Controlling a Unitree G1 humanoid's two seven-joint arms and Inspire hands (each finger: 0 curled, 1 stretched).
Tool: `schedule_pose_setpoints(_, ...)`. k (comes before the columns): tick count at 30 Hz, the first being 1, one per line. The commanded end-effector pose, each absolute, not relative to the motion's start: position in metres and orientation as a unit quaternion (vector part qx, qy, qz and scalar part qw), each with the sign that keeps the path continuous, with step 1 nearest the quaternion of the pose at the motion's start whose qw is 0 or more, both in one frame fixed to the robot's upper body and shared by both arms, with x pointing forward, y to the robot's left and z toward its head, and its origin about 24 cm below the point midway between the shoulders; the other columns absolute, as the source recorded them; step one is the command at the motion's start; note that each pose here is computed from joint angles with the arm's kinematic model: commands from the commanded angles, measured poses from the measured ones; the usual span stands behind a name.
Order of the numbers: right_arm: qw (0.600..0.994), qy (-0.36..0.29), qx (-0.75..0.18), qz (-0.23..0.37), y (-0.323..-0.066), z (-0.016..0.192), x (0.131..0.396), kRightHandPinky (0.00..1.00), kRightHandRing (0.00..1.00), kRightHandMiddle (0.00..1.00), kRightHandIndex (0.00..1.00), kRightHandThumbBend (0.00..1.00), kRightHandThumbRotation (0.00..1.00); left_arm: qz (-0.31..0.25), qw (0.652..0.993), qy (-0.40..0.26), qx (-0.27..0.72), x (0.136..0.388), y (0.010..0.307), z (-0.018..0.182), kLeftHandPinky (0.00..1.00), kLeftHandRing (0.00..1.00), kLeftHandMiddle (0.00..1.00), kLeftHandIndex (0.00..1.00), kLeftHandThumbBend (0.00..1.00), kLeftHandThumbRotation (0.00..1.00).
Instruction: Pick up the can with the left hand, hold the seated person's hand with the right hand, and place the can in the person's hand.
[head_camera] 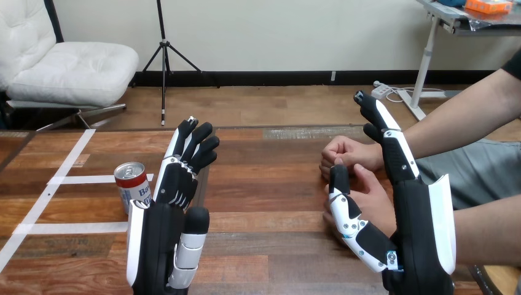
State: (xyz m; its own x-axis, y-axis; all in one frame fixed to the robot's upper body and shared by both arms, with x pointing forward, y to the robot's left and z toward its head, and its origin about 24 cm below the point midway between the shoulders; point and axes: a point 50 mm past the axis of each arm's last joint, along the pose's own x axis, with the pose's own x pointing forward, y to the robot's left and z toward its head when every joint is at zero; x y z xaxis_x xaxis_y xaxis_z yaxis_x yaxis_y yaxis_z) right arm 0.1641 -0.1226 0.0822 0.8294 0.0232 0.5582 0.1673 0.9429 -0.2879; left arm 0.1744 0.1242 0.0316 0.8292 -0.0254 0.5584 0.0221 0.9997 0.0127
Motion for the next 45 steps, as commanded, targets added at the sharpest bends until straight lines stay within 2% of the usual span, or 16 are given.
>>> schedule_pose_setpoints(1, 0.931, -0.327, -0.154, -0.043, -0.120, 0.096, 0.174, 0.88, 0.92, 0.93, 0.90, 0.14, 0.00, -0.016, 0.949, -0.314, -0.006, 0.186, 0.119, 0.040, 0.82, 0.85, 0.89, 0.92, 0.67, 0.97)
schedule_pose_setpoints(35, 0.930, -0.331, -0.155, -0.043, -0.121, 0.095, 0.175, 0.88, 0.92, 0.93, 0.90, 0.13, 0.00, -0.007, 0.947, -0.321, 0.001, 0.188, 0.123, 0.042, 0.82, 0.85, 0.89, 0.92, 0.65, 0.96)
schedule_pose_setpoints(38, 0.930, -0.330, -0.155, -0.045, -0.121, 0.095, 0.175, 0.88, 0.92, 0.93, 0.90, 0.14, 0.00, -0.003, 0.947, -0.321, 0.005, 0.188, 0.125, 0.044, 0.82, 0.86, 0.89, 0.93, 0.65, 0.93)
schedule_pose_setpoints(45, 0.930, -0.330, -0.156, -0.045, -0.121, 0.095, 0.175, 0.88, 0.92, 0.93, 0.90, 0.14, 0.00, 0.017, 0.946, -0.323, 0.032, 0.191, 0.135, 0.049, 0.85, 0.89, 0.92, 0.94, 0.62, 0.76)
